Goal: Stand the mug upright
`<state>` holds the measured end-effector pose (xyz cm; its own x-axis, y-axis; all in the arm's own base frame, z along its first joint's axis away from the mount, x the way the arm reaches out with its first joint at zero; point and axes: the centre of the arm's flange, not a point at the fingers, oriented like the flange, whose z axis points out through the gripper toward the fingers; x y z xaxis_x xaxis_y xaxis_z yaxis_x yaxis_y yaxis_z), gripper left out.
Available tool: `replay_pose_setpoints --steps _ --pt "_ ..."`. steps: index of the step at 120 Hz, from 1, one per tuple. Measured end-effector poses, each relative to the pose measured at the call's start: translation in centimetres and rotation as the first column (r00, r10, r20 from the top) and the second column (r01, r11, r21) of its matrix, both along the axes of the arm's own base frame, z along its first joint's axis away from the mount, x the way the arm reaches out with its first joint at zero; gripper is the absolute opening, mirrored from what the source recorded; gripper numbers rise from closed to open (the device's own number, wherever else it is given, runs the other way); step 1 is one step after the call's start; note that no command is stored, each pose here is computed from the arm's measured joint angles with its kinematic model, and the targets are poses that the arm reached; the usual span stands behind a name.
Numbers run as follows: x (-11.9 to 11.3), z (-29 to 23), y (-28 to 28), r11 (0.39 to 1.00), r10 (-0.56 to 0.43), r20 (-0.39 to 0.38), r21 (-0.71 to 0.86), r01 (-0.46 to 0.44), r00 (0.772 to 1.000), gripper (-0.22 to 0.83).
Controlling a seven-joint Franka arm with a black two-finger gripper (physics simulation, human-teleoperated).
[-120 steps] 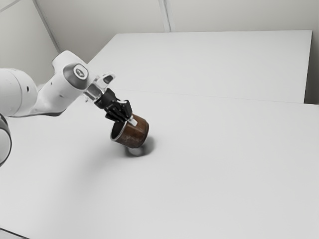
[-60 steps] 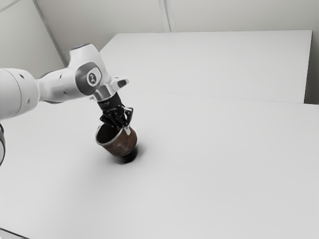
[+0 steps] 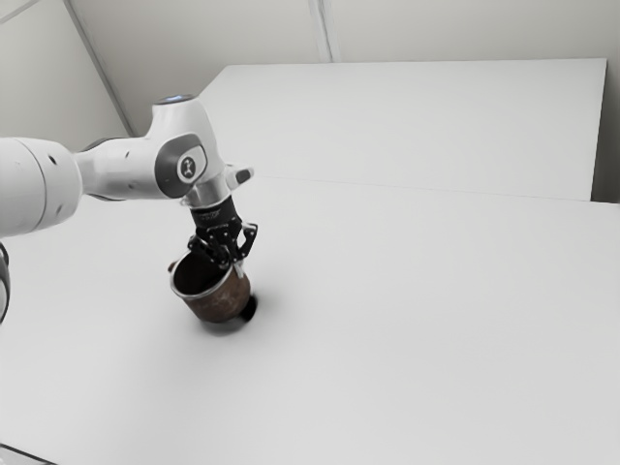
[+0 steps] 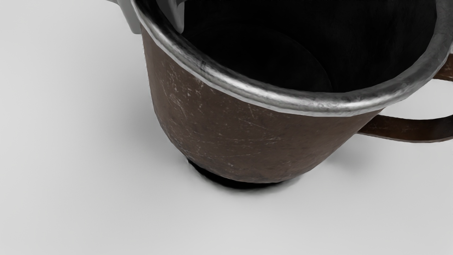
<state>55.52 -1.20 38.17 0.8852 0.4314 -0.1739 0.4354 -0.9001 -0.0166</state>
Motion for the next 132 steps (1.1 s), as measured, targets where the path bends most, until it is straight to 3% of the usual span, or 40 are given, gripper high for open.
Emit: replay_pose_setpoints --steps 51,92,114,132 --pt "0.3 -1.9 0.2 0.991 0.12 -0.075 0.066 -0.115 0.99 -0.16" --pt "0.4 -2.6 0.4 0.977 0.213 -0.102 0.027 -0.212 0.972 -0.16" --pt "0.5 -2.6 0.4 0.975 0.22 -0.102 0.011 -0.22 0.97 0.24" --pt "0.8 -1.6 0.4 0.977 0.211 -0.091 0.002 -0.212 0.973 0.43"
